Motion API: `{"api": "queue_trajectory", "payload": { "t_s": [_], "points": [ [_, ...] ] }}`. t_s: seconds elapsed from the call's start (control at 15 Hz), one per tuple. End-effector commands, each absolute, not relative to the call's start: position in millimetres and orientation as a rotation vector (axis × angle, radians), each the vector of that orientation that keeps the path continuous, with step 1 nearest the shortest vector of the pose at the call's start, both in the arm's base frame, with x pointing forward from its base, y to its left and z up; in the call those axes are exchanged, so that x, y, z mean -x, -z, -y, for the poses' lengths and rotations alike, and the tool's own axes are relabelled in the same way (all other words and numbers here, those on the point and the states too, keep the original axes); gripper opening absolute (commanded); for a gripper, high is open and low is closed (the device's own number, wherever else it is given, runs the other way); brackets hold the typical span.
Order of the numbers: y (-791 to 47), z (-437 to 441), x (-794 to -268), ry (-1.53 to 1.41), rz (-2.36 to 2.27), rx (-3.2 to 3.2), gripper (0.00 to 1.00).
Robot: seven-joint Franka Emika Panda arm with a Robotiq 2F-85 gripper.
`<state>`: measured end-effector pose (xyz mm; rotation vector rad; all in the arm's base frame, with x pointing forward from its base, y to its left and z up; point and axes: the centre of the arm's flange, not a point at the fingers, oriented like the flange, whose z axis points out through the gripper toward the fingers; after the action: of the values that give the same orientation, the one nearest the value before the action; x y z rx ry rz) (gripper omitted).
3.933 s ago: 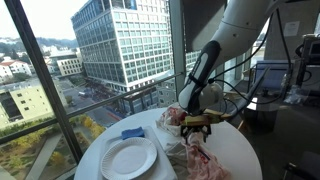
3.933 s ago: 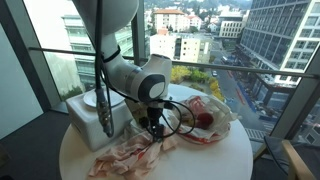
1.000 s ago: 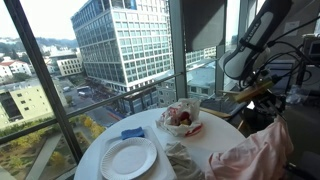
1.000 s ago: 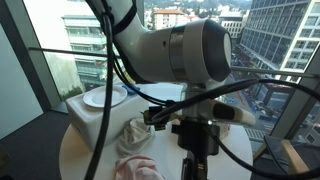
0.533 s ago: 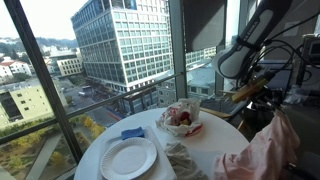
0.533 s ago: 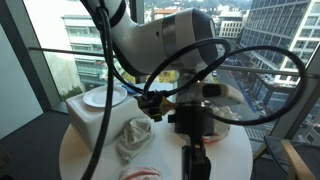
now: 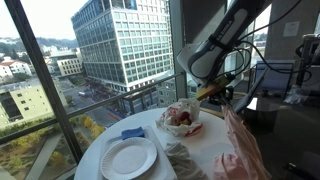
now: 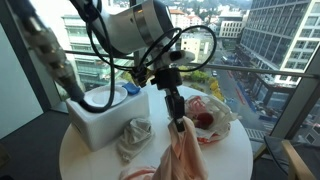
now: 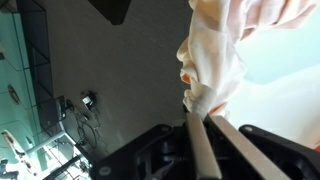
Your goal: Unfold the peach t-shirt.
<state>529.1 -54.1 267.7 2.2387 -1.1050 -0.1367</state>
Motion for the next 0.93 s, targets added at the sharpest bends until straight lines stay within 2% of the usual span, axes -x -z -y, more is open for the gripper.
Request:
{"api": "queue_trajectory", "payload": {
  "t_s": [0.0,0.73,0.8,0.87],
  "points": [
    [-259.6,35.2,-583.0,0.039,1.112,-2.351,0.02],
    [-226.0,99.6,-620.4,-0.177,0.891,-2.200,0.02],
    [-222.8,104.5,-625.0,-0.195,0.872,-2.198,0.05],
    [-217.9,108.6,-628.8,-0.208,0.866,-2.193,0.31]
  ]
}}
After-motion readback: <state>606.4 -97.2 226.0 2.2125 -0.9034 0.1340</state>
